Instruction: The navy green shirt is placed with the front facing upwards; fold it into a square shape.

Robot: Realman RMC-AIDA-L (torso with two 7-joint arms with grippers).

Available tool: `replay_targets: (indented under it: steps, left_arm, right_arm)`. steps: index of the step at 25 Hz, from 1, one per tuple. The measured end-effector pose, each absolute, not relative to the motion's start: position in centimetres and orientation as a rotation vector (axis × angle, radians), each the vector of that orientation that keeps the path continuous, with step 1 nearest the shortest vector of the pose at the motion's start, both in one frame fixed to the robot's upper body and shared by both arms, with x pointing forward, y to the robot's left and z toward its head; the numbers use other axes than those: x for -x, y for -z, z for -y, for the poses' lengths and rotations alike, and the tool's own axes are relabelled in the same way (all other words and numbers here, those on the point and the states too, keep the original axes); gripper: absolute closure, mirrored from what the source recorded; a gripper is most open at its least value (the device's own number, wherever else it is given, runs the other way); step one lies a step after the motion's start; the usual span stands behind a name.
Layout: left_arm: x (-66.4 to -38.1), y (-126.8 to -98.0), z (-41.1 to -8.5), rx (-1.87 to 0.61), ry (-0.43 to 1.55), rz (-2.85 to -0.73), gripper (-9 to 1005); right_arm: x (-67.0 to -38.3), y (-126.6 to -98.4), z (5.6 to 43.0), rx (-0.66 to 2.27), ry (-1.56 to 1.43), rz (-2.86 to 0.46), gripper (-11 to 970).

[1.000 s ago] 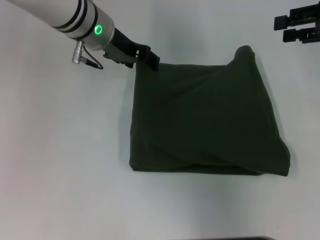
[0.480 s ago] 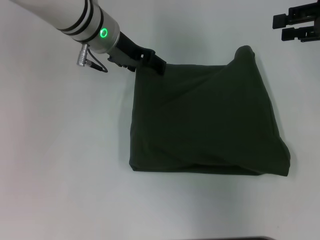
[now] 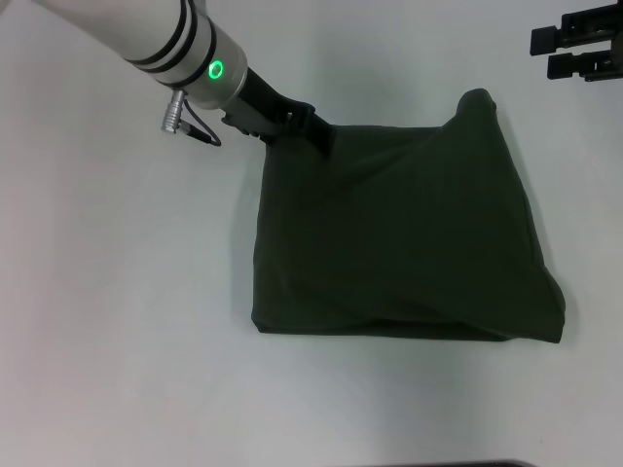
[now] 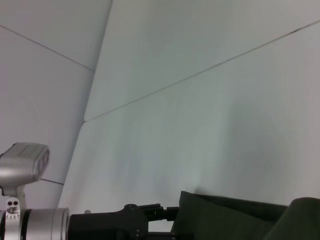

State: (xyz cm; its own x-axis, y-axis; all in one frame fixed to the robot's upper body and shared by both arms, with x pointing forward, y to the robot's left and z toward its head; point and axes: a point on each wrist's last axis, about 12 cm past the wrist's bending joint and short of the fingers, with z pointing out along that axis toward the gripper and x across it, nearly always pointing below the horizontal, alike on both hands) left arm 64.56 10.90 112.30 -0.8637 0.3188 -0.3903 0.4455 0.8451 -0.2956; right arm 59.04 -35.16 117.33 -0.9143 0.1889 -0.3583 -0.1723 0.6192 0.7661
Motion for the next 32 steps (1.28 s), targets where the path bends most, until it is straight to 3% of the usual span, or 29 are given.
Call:
replay_targets:
  steps: [9,14,25,32]
  left_arm:
    - [-64.58,-112.43,-10.77,-0.577,0.547,-2.691,192]
    - [-64.58,-112.72,-10.50,-0.611,0.537,-2.683,288]
    - [-64.66,-112.83,-10.33,-0.627,0.511,-2.680,743]
    - [-64.72,-112.91,-10.37,-0.627,0.509,-2.677,942]
  right_arm:
    - [-58.95,-117.27,35.37,-0.024,-1.215,-2.432,356]
    - [-58.96,-117.28,35.40,-0.026,-1.215,-2.431,357]
    - [-59.01,-117.33,35.39,-0.026,-1.217,-2.428,357]
    - [-59.01,-117.34,35.44,-0.028,-1.218,-2.428,357]
